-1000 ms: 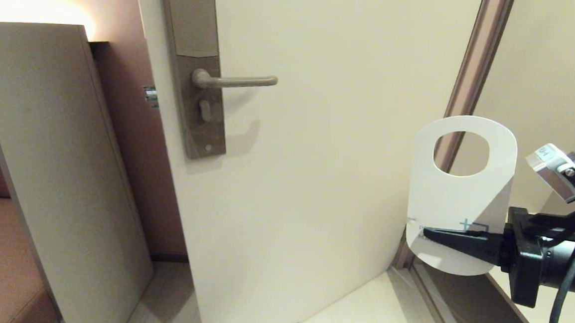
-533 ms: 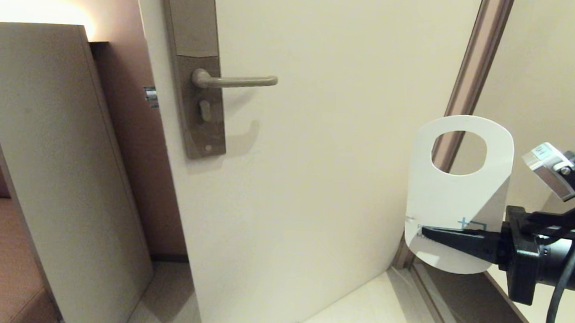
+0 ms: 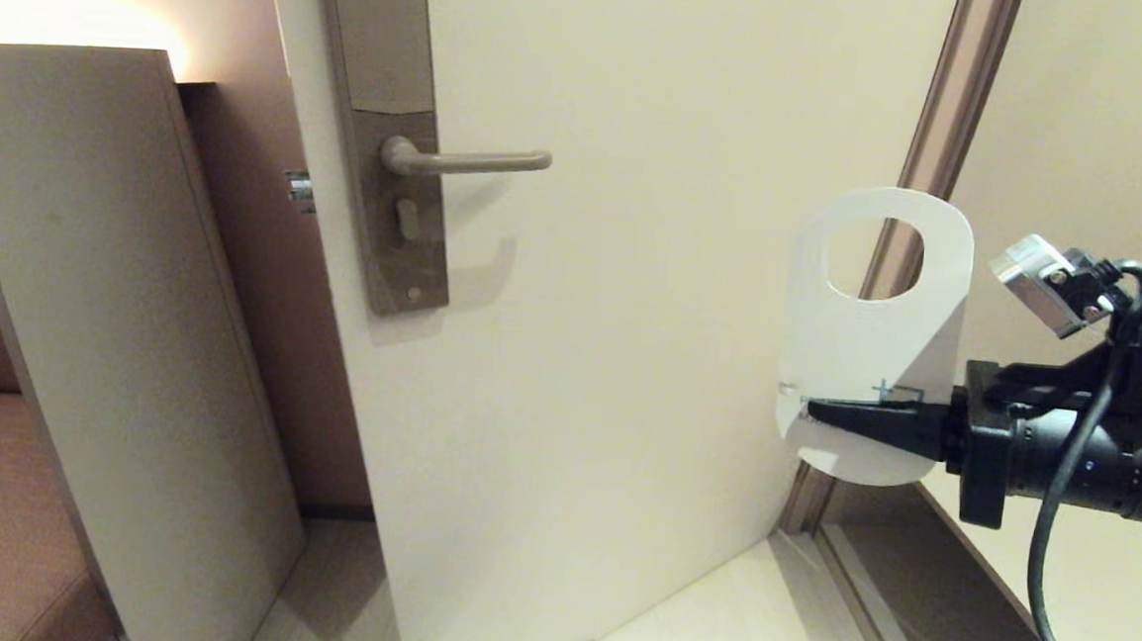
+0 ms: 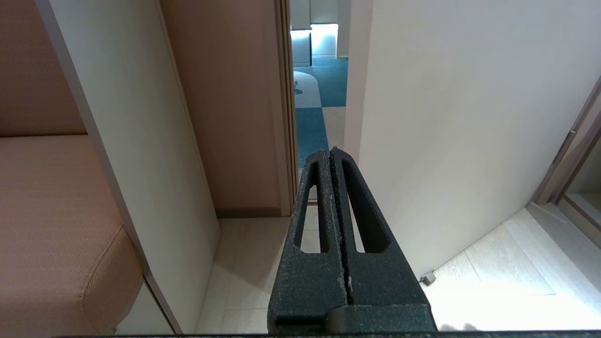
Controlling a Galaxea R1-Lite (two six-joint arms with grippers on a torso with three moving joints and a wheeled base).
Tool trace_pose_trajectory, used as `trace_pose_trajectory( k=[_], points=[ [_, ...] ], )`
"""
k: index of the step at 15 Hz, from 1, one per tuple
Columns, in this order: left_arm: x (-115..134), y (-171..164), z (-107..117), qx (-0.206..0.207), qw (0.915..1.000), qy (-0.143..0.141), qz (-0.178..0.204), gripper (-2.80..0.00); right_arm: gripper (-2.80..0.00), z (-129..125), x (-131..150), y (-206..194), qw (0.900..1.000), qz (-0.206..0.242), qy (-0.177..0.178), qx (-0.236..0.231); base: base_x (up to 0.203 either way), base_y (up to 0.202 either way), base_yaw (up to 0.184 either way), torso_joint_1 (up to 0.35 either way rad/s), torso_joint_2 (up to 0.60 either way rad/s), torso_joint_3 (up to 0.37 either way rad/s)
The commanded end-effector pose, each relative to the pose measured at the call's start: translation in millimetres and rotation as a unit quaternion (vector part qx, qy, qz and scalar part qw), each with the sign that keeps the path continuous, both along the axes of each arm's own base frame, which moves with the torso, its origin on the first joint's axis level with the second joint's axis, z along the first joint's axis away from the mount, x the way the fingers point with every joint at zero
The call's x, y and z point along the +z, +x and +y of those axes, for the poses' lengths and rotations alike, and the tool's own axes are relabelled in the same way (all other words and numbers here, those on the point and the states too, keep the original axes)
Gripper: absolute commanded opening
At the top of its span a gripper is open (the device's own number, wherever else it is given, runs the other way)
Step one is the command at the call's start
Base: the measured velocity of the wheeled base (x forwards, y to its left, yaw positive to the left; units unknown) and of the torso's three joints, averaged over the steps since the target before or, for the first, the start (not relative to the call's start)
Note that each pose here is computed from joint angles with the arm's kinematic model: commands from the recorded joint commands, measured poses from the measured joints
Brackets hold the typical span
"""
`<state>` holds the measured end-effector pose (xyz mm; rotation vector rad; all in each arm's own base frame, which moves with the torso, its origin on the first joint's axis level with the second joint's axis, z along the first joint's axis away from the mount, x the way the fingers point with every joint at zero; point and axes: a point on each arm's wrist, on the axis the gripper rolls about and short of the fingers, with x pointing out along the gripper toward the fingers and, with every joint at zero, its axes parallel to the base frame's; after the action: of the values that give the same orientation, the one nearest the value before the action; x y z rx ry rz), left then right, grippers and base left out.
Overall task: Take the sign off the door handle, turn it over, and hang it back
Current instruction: Hang the sign back with the other side facing out
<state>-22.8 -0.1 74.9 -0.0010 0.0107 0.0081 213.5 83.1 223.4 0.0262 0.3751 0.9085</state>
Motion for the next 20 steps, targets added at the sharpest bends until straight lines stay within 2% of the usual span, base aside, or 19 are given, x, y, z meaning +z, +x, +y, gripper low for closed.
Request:
trace_pose_trajectory(
  k=[1,5,11,15,18,20],
  points=[
    [0,0,0,0.001,1.0000,0.000,-0.001,-2.80,-2.80,7,1,20,1.000,0.002,-0.002,-0.001,0.000,0.000,0.000,0.000,0.00,0.000],
    [0,0,0,0.001,1.0000,0.000,-0.001,-2.80,-2.80,13,11,42,1.000,-0.016,-0.003,-0.022,0.000,0.000,0.000,0.000,0.00,0.000],
    [0,0,0,0.001,1.0000,0.000,-0.001,-2.80,-2.80,27,12,88,0.995,-0.085,0.010,-0.056,0.000,0.000,0.000,0.000,0.00,0.000],
    [0,0,0,0.001,1.0000,0.000,-0.001,-2.80,-2.80,37,16,116,0.993,-0.102,0.015,-0.058,0.000,0.000,0.000,0.000,0.00,0.000],
    [0,0,0,0.001,1.0000,0.000,-0.001,-2.80,-2.80,47,8,132,0.994,-0.095,0.012,-0.054,0.000,0.000,0.000,0.000,0.00,0.000],
    [0,0,0,0.001,1.0000,0.000,-0.001,-2.80,-2.80,55,-2,142,0.993,-0.099,-0.006,-0.058,0.000,0.000,0.000,0.000,0.00,0.000]
  ],
)
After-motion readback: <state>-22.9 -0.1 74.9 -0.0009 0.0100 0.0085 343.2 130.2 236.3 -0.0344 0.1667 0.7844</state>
